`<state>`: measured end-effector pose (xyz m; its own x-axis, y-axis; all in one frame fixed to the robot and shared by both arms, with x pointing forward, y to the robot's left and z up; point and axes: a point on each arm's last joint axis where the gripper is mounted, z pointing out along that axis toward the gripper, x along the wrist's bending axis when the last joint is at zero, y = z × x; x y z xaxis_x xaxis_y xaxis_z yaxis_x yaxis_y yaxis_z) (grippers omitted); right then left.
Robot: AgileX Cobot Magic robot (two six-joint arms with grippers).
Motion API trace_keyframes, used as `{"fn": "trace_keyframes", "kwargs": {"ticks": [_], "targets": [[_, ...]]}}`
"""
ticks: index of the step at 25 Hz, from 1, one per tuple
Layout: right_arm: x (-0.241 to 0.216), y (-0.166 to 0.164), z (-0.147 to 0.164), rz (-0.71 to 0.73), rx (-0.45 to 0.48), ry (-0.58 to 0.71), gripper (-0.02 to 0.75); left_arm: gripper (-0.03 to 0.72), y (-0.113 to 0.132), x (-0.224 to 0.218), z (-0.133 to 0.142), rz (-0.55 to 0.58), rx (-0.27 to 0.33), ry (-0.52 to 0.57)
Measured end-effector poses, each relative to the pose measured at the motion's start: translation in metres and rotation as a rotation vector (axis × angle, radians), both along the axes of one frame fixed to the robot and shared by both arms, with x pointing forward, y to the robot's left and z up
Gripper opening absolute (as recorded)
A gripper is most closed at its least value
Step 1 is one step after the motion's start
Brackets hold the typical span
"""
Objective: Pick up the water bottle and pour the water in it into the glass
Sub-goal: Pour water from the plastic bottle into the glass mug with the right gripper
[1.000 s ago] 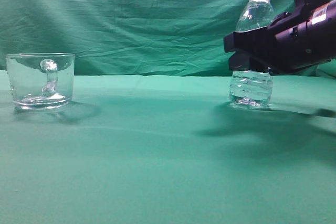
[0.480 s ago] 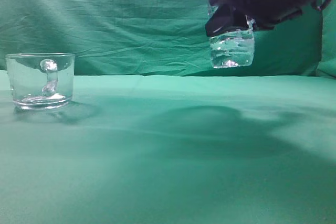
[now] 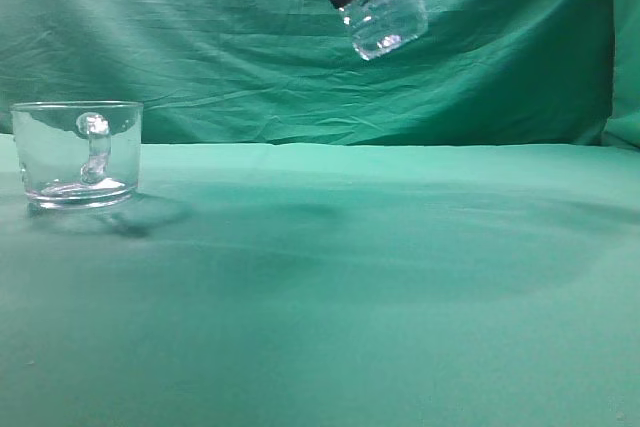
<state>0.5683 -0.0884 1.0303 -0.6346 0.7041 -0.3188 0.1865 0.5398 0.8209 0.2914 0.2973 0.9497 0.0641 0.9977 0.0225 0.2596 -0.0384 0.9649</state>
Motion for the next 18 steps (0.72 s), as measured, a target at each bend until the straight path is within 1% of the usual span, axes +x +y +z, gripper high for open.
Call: {"fn": "trace_keyframes", "kwargs": {"ticks": [3,8,12,18], "targets": [[0.000,0.028,0.004,0.045,-0.083,-0.057,0.249,0.000,0.000,0.000,0.000,0.000,0.000,0.000],[0.008,0.068,-0.013,0.097,-0.198,-0.107,0.249,0.000,0.000,0.000,0.000,0.000,0.000,0.000],[0.024,0.090,-0.032,0.121,-0.237,-0.121,0.249,0.000,0.000,0.000,0.000,0.000,0.000,0.000],[0.047,0.108,-0.057,0.135,-0.298,-0.144,0.249,0.000,0.000,0.000,0.000,0.000,0.000,0.000]]}}
